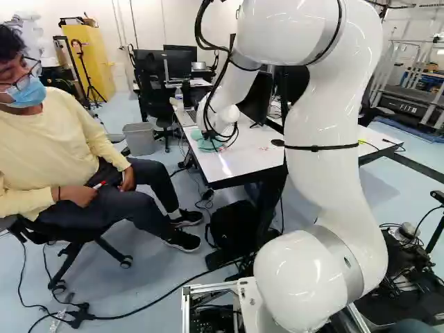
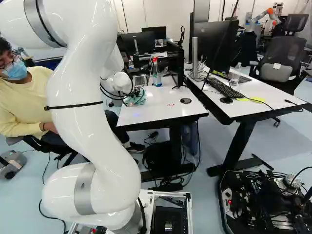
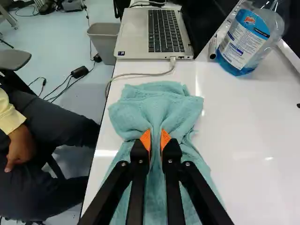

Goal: Clean the table with the green towel

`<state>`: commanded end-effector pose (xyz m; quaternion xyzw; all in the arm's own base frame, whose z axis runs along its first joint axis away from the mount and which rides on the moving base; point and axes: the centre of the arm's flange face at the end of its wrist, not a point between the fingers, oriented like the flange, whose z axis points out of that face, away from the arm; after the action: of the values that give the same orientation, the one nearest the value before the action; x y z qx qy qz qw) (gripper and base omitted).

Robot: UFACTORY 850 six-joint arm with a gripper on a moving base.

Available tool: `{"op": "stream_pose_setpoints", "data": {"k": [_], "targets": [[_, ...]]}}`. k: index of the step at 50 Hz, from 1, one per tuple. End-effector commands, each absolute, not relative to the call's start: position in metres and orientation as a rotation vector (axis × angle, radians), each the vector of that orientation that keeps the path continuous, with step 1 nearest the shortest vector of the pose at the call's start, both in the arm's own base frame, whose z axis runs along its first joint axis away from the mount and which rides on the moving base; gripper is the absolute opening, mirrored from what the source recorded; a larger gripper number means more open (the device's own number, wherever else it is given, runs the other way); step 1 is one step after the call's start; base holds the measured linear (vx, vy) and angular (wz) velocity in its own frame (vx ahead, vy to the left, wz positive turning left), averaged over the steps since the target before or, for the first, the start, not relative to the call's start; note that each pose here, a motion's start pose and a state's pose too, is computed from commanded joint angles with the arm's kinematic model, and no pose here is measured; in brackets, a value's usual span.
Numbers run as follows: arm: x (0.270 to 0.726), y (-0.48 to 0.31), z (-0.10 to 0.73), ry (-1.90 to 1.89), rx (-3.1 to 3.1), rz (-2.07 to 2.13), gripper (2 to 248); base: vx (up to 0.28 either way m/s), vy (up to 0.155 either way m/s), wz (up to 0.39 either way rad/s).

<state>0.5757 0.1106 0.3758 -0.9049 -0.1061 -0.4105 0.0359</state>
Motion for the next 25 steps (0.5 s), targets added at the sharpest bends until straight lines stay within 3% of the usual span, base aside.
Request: {"op": "stream_pose_setpoints", "data": {"k": [25], "targets": [[0.572,0.11,0.391,-0.324,-2.763,-1.294,44,0.0,0.0,0.0]]}}
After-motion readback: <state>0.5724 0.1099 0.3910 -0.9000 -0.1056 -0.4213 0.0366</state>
